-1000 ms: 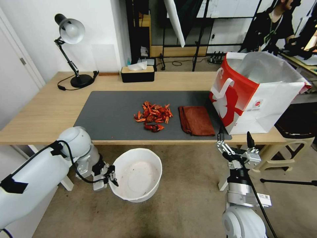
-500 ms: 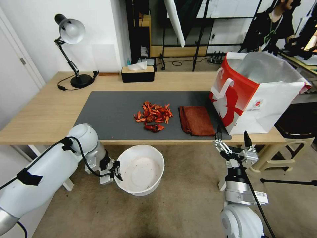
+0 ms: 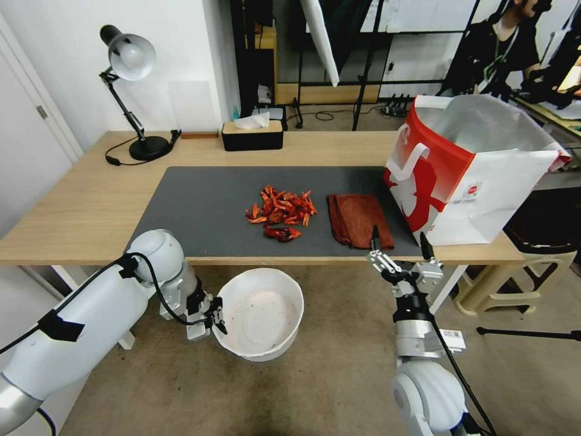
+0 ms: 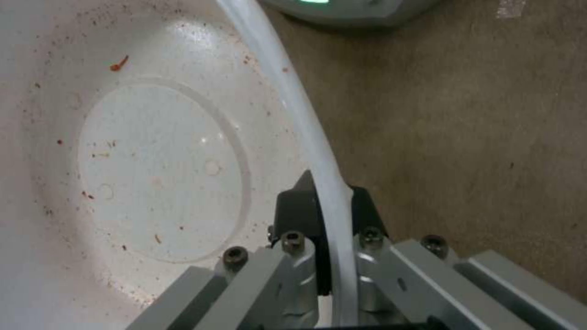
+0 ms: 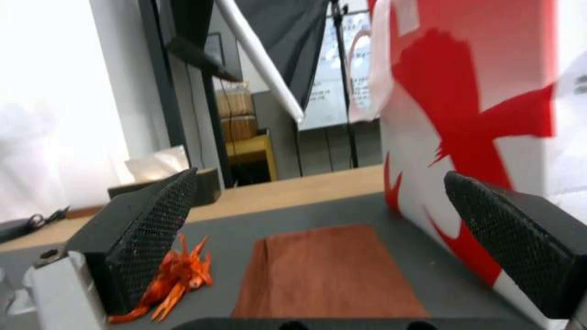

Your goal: Sweep shrimp from table into container with towel, then put container into takeout bag.

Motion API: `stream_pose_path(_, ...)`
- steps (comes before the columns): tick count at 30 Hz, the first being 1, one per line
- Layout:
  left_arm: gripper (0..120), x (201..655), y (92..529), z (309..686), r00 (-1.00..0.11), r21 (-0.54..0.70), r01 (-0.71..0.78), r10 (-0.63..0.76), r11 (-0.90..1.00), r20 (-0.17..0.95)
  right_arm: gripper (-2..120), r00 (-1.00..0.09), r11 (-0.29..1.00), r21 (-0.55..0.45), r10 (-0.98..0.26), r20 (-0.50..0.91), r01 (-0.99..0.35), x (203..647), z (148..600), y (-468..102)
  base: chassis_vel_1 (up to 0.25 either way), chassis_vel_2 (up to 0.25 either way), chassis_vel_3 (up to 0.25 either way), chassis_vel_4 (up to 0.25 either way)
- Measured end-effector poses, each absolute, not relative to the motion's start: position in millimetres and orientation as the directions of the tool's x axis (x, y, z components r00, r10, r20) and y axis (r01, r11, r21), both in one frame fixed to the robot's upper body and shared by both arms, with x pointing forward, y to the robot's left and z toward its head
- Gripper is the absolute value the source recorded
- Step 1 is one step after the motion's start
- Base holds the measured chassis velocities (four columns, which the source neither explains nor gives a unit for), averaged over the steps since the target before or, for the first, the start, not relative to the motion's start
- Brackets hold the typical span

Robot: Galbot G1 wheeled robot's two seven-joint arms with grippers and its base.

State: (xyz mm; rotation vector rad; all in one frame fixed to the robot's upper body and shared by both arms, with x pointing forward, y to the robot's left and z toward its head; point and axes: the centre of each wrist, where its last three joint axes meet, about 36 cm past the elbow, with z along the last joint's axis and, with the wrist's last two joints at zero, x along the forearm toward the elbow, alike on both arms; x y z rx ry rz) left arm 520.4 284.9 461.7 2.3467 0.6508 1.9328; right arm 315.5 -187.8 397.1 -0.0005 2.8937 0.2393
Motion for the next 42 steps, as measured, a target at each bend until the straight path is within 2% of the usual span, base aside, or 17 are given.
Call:
stream_pose_path(13, 0, 517, 284, 463, 0.141, 0.284, 0.289, 0.334, -0.914, 0.932, 100, -0.982, 0.986, 0.165, 0.004, -0.189, -0.028, 340, 396, -193, 0.000, 0.000, 0.000, 0.000)
stream_pose_path(26, 0, 513, 279, 455, 0.154, 0.280, 0.286, 0.333, -0.916, 0.930, 100, -0.989, 0.984, 0.179, 0.020, -0.147, -0.007, 379, 433, -193, 0.000, 0.000, 0.000, 0.000)
stream_pose_path(42, 0, 514, 276, 449, 0.161, 0.288, 0.293, 0.344, -0.912, 0.925, 100, -1.000, 0.991, 0.131, 0.004, 0.007, 0.005, 419, 449, -183, 0.000, 0.000, 0.000, 0.000)
